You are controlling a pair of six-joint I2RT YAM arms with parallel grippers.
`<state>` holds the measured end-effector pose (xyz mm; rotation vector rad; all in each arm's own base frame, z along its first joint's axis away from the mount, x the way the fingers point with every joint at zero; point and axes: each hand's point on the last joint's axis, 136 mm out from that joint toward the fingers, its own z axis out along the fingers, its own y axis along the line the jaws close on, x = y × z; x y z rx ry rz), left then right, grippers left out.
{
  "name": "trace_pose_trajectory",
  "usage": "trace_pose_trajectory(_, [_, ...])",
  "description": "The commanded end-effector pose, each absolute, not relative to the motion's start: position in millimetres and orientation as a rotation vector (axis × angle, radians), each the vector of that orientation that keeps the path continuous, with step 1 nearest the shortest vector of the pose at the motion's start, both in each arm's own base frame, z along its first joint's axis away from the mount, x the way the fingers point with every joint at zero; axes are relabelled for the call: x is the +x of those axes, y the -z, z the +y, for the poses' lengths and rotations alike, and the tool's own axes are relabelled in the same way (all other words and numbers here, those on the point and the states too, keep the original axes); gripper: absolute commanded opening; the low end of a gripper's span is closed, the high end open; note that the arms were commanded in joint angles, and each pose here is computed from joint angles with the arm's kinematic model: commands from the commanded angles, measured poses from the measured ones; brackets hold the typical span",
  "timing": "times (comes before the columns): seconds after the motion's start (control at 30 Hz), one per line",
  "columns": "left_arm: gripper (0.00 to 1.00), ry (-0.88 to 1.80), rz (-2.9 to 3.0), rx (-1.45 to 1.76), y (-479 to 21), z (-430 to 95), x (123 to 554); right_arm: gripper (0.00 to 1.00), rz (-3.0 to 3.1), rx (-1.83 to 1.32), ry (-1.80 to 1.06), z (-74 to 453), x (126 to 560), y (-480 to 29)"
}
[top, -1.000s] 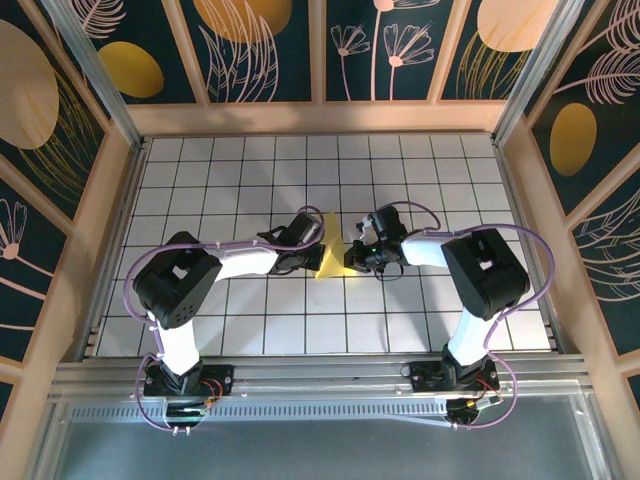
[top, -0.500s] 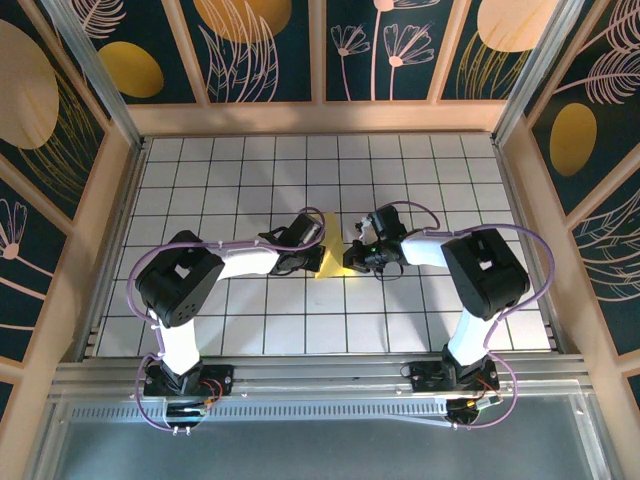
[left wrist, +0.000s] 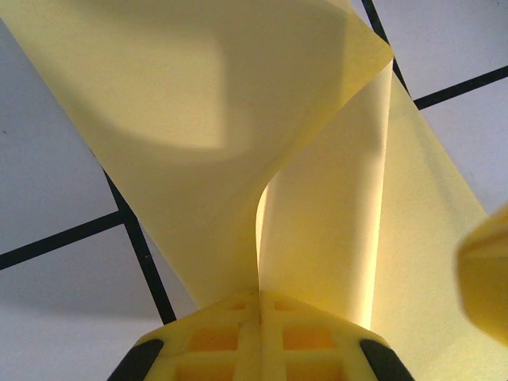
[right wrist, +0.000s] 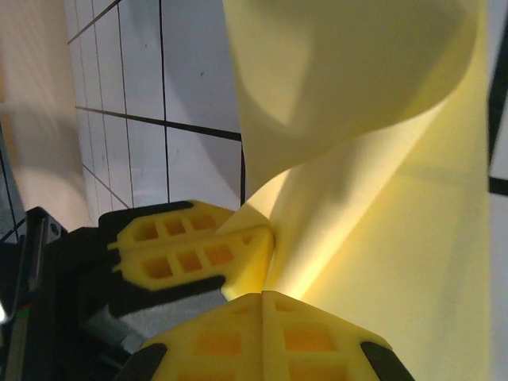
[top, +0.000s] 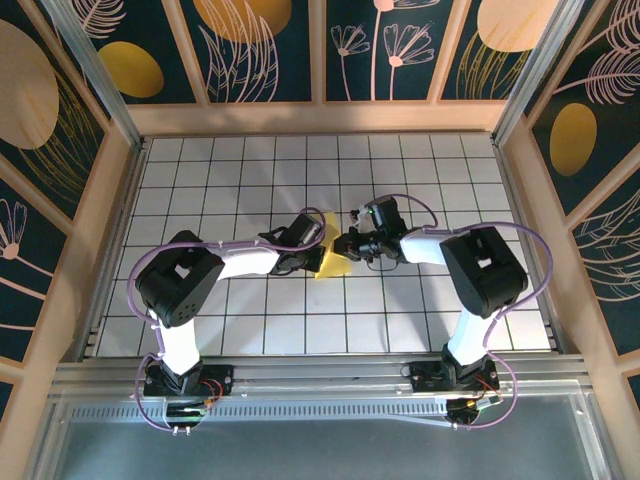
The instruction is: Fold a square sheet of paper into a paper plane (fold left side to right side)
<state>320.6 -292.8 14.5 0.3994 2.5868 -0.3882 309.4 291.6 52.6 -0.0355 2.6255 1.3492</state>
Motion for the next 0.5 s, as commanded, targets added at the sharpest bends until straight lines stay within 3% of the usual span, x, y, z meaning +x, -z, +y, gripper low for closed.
trace_pose_trajectory(0.0, [0.0,0.335,2.643,0.425,3.7,-284.1,315.7,0.0,2.595,-0.06,-1.381,305.5,318.2,-57.1])
trace_pose_trajectory(0.47, [0.0,0.305,2.652,0.419,7.3,-280.9,316.3,0.0,2.656,-0.057,-1.333,310.0,319.3,-36.0])
